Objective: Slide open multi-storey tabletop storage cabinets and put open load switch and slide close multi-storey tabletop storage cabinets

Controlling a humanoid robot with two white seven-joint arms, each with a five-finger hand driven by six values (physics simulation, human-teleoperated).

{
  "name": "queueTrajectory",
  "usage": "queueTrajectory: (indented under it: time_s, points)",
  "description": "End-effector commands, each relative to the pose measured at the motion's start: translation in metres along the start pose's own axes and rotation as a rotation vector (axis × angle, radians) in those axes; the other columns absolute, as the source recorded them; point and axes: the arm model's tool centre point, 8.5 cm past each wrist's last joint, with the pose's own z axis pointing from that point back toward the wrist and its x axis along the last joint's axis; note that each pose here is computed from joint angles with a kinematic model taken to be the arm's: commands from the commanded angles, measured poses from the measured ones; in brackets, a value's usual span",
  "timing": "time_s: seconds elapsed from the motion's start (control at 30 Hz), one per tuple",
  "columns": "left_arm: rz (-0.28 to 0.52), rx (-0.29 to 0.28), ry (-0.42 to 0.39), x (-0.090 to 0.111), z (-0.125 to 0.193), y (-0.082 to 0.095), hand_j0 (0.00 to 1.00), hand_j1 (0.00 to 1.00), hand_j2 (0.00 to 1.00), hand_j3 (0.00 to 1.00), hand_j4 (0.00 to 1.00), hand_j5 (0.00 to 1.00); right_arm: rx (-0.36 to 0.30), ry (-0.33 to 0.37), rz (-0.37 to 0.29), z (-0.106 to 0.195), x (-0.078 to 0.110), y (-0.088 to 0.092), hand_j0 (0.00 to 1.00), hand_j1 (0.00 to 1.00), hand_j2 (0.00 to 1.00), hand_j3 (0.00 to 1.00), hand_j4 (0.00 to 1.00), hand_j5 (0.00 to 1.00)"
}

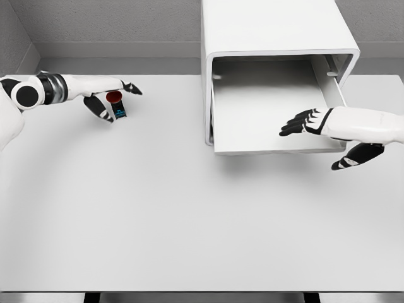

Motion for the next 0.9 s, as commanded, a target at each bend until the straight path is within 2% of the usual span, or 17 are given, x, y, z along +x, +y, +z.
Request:
queueTrajectory:
  time_s: [0.0, 0.27, 0.53, 0.73, 0.77, 0.87]
  points:
    - [0.009, 0.010, 0.003, -0.001, 0.002, 0.002, 0.76, 0.76, 0.76, 0.76, 0.76, 0.76, -0.005, -0.002, -0.006, 0.000, 0.001, 0.000, 1.00, 1.00, 1.00, 1.00, 1.00, 1.00]
    - [0.006, 0.015, 0.004, -0.002, 0.003, 0.006, 0.75, 0.75, 0.75, 0.75, 0.75, 0.75, -0.010, -0.005, -0.005, 0.000, 0.002, -0.002, 1.00, 1.00, 1.00, 1.00, 1.00, 1.00]
    - [0.005, 0.013, 0.007, -0.003, 0.004, 0.005, 0.52, 0.52, 0.52, 0.52, 0.52, 0.52, -0.034, 0.031, -0.002, 0.014, -0.001, -0.005, 1.00, 1.00, 1.00, 1.00, 1.00, 1.00]
    - [0.004, 0.010, 0.009, -0.003, 0.004, 0.005, 0.51, 0.51, 0.51, 0.51, 0.51, 0.51, -0.038, 0.008, -0.004, 0.006, 0.002, -0.005, 1.00, 1.00, 1.00, 1.00, 1.00, 1.00]
    - [0.003, 0.009, 0.008, -0.003, 0.004, 0.005, 0.45, 0.45, 0.45, 0.45, 0.45, 0.45, -0.038, 0.008, -0.004, 0.006, 0.002, -0.005, 1.00, 1.00, 1.00, 1.00, 1.00, 1.00]
    - [0.007, 0.008, 0.010, -0.004, 0.005, 0.004, 0.39, 0.39, 0.39, 0.39, 0.39, 0.39, -0.037, 0.008, -0.004, 0.006, 0.002, -0.004, 1.00, 1.00, 1.00, 1.00, 1.00, 1.00]
